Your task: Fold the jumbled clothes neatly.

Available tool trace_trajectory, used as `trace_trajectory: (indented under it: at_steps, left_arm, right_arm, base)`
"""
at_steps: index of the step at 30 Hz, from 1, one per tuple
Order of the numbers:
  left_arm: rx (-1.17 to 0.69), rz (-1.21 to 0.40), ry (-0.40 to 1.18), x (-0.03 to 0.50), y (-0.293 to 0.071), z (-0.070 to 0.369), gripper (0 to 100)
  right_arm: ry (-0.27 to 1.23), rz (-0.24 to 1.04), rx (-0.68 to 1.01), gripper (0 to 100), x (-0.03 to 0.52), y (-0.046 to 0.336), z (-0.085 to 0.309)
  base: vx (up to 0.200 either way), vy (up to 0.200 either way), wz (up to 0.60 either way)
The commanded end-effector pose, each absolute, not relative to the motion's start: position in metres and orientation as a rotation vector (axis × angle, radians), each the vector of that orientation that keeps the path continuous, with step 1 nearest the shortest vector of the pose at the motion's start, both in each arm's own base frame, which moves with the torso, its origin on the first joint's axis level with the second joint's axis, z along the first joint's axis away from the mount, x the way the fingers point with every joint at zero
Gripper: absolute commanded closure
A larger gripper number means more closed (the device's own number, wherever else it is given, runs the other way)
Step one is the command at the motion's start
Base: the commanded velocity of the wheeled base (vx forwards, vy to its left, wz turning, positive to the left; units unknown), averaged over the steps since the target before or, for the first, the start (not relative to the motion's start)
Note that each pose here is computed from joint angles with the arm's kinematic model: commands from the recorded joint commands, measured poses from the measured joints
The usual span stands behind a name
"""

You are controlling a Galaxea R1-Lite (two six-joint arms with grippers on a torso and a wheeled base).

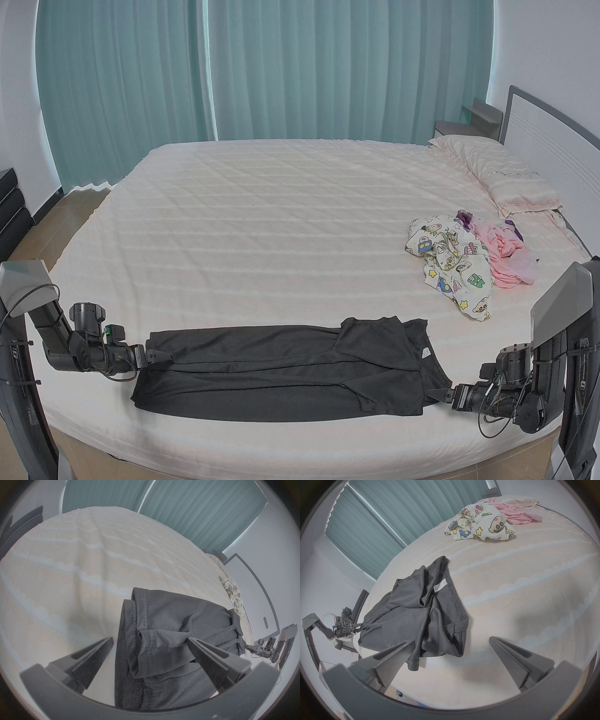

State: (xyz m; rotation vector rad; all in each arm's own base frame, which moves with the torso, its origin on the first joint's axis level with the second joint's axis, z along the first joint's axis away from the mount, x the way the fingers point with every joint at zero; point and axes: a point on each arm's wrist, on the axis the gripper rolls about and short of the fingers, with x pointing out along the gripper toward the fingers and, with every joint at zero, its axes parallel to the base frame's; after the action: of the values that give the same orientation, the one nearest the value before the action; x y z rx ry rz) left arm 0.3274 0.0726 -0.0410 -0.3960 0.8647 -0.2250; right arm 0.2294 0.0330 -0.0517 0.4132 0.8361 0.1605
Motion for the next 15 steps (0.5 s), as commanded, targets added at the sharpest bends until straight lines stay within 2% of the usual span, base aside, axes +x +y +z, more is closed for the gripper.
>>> trace_trajectory:
  at_steps: [1,15]
  left_arm:
    - [-0.396,-0.233,0.863,0.3279,0.0706,-0.0400,0]
    - [-0.388,-0.259,0.864,0.3317,0.0614,-0.0400,0]
  right_arm:
    - [0.825,0.164,0.413,0,0.2304,0.0333,-0.0512]
    - [0.808,0.160,0.416,0,0.2329,0.0321,-0.0493]
  base:
    - [0.000,0.000,0.00]
    - [0.000,0.000,0.00]
